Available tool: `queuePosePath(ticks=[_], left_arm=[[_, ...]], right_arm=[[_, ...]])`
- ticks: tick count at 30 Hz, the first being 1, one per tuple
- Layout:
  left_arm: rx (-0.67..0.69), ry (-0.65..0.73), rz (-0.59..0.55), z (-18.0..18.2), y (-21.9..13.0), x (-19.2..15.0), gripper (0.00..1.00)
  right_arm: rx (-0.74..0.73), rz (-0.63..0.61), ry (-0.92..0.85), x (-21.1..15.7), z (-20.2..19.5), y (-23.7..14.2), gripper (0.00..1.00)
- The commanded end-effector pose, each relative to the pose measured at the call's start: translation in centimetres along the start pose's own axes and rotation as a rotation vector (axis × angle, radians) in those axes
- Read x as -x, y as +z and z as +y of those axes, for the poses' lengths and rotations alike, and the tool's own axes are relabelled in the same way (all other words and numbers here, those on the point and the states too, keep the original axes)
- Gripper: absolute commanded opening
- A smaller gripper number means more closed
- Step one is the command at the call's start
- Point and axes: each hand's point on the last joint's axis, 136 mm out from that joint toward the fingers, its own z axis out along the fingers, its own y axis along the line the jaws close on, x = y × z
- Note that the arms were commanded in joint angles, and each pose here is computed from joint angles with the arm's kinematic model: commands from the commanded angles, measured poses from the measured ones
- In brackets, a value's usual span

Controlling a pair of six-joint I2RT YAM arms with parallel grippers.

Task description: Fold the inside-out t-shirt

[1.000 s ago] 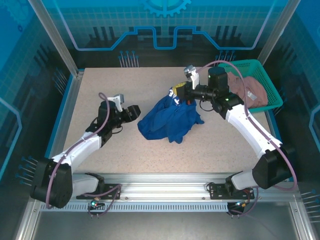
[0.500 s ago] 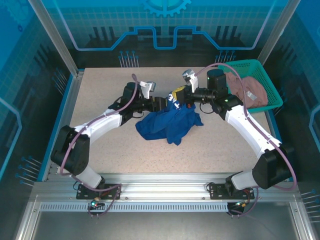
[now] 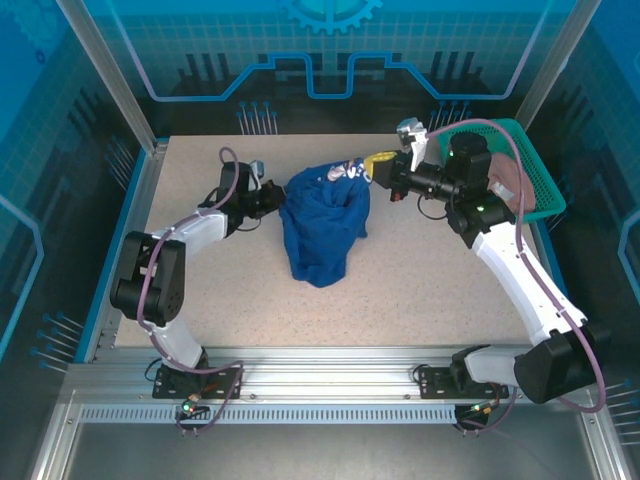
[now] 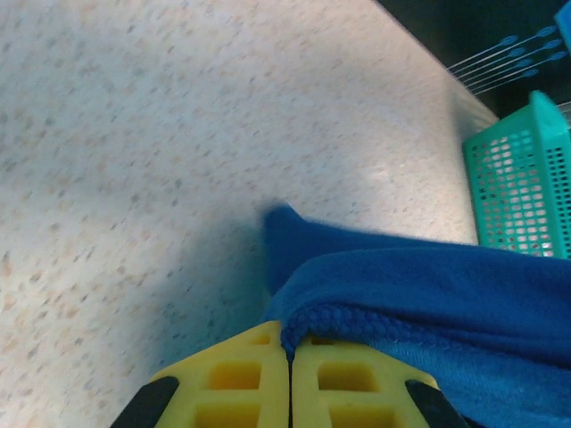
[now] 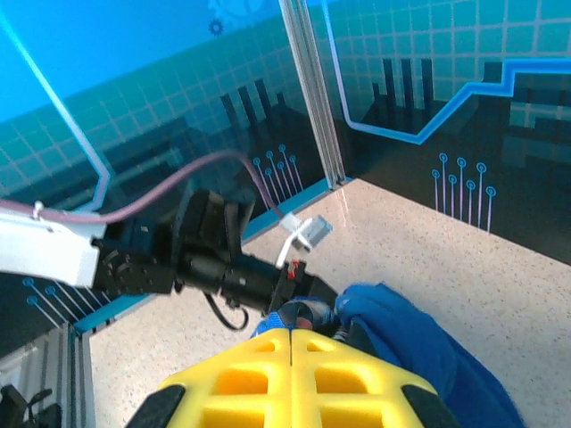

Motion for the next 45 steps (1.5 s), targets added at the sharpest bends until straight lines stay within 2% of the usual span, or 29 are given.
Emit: queuePosePath(ticks=[1,3,5,7,9,10,14,19,22,26,27,29,34,36,38,39,41,45], left_arm=[[0.132,-0.086,0.000,4.9,0.1,-1.5,0.09],[0.171,-0.093,0.013,6.3,0.2,-2.1,0.13],[0.202,-0.093,0.008,7.4,0.0,-2.3,0.23],[0.211,-0.078,-0.020,7.4,-0.8,-2.0,0.35],[0.171,-0.039,-0.083,6.1,-2.5,-1.4,0.54],[0.155,-0.015,-0.114,5.4,-3.4,-1.2,0.59],[0.018,0.176,-0.176,-0.8,-7.2,-2.3,0.67],[-0.257,0.404,-0.074,-10.8,-9.0,-8.1,0.71],[-0.358,0.428,-0.007,-13.9,-8.6,-10.0,0.73],[-0.416,0.439,0.043,-16.1,-7.1,-11.0,0.71],[-0.425,0.434,0.059,-16.3,-6.7,-11.3,0.66],[-0.369,0.404,0.066,-15.3,-5.6,-11.1,0.50],[-0.086,0.310,0.037,-8.3,-3.3,-9.2,0.16],[-0.005,0.253,0.034,-5.2,-2.9,-8.3,0.11],[0.073,0.202,0.017,-2.3,-3.1,-7.2,0.10],[0.091,0.191,0.009,-1.5,-3.4,-6.8,0.13],[0.096,0.193,-0.012,-1.1,-4.2,-6.3,0.27],[0.036,0.235,-0.063,-3.0,-6.4,-5.6,0.47]], right_arm=[[-0.003,-0.127,0.013,4.2,0.4,-1.0,0.00],[-0.001,-0.123,0.041,4.0,0.1,-0.7,0.00],[-0.001,-0.106,0.072,3.2,-0.2,-0.4,0.00],[-0.003,-0.082,0.094,2.1,-0.5,0.0,0.00],[-0.005,-0.055,0.116,0.9,-0.6,0.5,0.00],[-0.007,-0.036,0.128,0.3,-0.6,0.8,0.00],[-0.011,0.016,0.141,-1.3,0.0,1.4,0.00],[-0.022,0.038,0.145,-2.0,0.0,1.4,0.00],[-0.011,0.032,0.147,-1.6,0.3,1.5,0.00],[0.000,0.018,0.147,-0.8,0.7,1.5,0.00],[0.002,0.018,0.149,-0.7,0.8,1.5,0.00],[0.002,0.007,0.134,0.1,1.0,1.3,0.00],[-0.013,-0.037,0.098,2.2,1.2,-0.5,0.00],[-0.021,-0.054,0.091,2.8,1.1,-1.2,0.00],[-0.035,-0.065,0.087,3.0,0.8,-1.8,0.00],[-0.044,-0.065,0.090,2.9,0.6,-2.0,0.00],[-0.045,-0.056,0.098,2.4,0.3,-1.9,0.00],[-0.037,-0.020,0.110,0.8,-0.2,-1.3,0.00]])
